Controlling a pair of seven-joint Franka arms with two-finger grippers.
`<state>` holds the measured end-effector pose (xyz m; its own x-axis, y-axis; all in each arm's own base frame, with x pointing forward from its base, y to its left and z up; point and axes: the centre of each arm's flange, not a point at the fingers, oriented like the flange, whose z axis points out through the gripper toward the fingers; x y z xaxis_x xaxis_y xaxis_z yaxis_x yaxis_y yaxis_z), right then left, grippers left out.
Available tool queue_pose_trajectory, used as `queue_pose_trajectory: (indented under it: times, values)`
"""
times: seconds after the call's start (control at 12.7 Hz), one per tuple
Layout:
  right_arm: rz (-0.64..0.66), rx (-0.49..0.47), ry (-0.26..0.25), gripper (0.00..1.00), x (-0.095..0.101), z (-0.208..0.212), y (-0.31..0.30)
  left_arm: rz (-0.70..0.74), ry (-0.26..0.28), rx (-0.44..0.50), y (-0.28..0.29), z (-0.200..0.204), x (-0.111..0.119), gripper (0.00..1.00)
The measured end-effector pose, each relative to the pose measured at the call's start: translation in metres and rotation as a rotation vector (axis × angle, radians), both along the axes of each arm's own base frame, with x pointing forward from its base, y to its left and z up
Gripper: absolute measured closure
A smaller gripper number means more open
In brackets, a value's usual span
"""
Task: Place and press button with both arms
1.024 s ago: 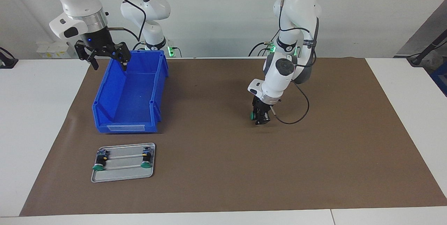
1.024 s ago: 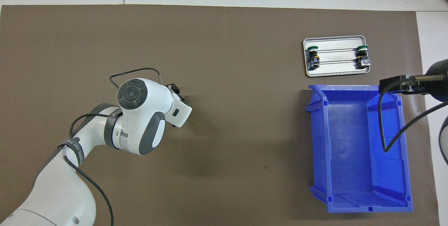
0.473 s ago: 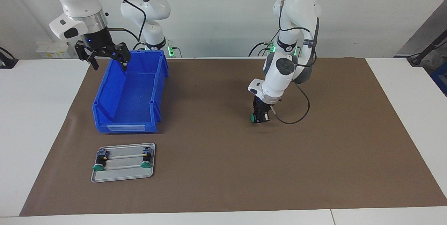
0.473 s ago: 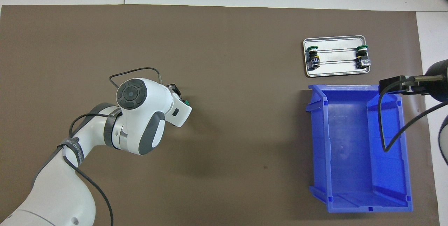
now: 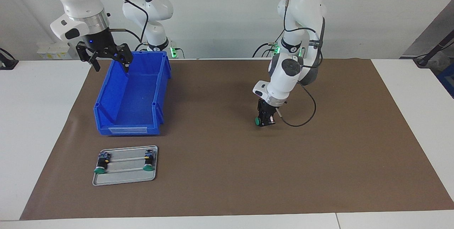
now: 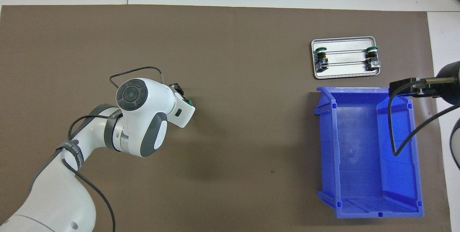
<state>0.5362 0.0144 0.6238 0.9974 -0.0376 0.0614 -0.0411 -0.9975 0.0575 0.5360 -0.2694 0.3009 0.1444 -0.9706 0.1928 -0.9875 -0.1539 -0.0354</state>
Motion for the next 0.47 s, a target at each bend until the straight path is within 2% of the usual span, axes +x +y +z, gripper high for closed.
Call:
queue_pose_trajectory:
  times: [0.32,0.47]
  values:
    - [0.000,0.000,0.000,0.00,0.000,0.000,0.000,0.030,-0.018,-0.011,0.012,0.009,0.015,0.67]
    - [0.000,0.000,0.000,0.00,0.000,0.000,0.000,0.059,-0.010,-0.039,0.019,0.010,0.021,0.67]
